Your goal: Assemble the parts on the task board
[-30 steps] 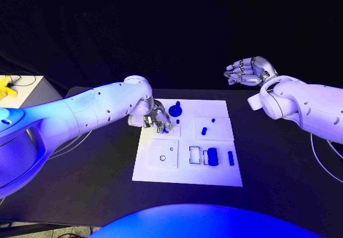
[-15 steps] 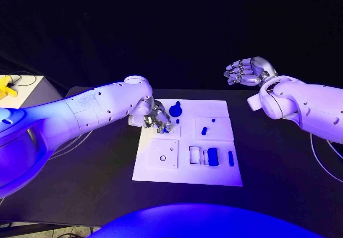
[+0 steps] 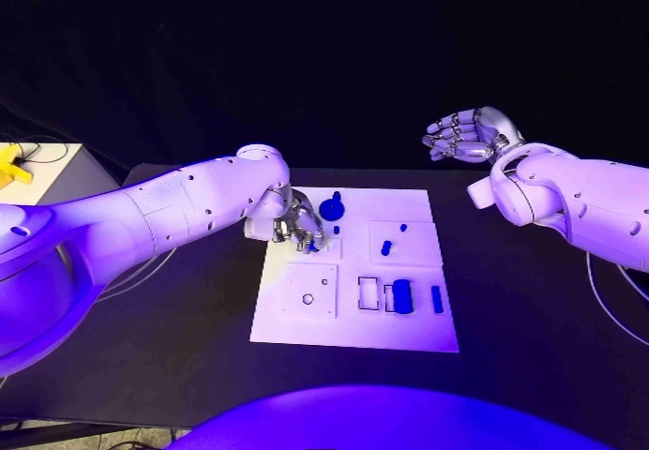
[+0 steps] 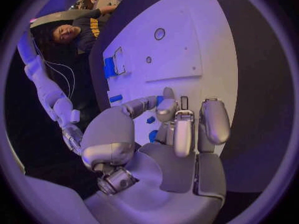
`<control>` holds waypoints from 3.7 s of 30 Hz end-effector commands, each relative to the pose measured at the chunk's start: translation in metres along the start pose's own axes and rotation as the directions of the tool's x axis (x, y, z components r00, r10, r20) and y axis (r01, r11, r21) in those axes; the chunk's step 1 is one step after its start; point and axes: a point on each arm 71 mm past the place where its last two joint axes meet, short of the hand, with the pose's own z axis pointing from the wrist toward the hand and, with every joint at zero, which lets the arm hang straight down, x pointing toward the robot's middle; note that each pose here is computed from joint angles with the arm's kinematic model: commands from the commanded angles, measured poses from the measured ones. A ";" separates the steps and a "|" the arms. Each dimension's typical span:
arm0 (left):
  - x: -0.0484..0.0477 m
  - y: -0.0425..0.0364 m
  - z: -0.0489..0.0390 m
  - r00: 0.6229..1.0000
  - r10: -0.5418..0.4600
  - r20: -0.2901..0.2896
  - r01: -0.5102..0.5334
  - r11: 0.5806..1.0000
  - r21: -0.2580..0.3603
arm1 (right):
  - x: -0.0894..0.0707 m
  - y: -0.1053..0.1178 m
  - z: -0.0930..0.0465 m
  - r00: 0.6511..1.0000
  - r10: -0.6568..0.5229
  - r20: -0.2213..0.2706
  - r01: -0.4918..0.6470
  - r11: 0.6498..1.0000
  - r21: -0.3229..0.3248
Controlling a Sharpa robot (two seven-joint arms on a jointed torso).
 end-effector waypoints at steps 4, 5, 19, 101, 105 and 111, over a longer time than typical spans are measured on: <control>0.0052 -0.0044 0.0040 0.999 0.009 -0.031 -0.009 1.000 0.010 | 0.001 0.002 0.000 1.000 0.004 -0.011 -0.004 1.000 -0.015; 0.0052 -0.0044 0.0042 0.999 0.009 -0.031 -0.009 1.000 0.009 | 0.002 0.002 0.000 1.000 0.004 -0.011 -0.004 1.000 -0.015; 0.0047 -0.0031 0.0065 1.000 0.007 -0.026 -0.007 1.000 -0.004 | 0.003 0.003 0.000 1.000 0.006 -0.014 -0.006 1.000 -0.016; -0.0147 -0.0010 -0.0404 0.996 -0.033 0.078 0.024 0.993 0.116 | 0.002 -0.005 -0.001 1.000 0.003 -0.019 -0.004 1.000 -0.006; -0.0277 0.0032 -0.0558 0.993 -0.050 0.109 0.035 0.990 0.135 | 0.001 -0.006 -0.001 1.000 0.002 -0.017 -0.002 1.000 -0.004; -0.0561 0.0155 -0.0753 0.976 -0.103 0.194 0.077 0.988 0.135 | -0.002 -0.008 -0.001 1.000 0.002 -0.013 -0.002 1.000 -0.001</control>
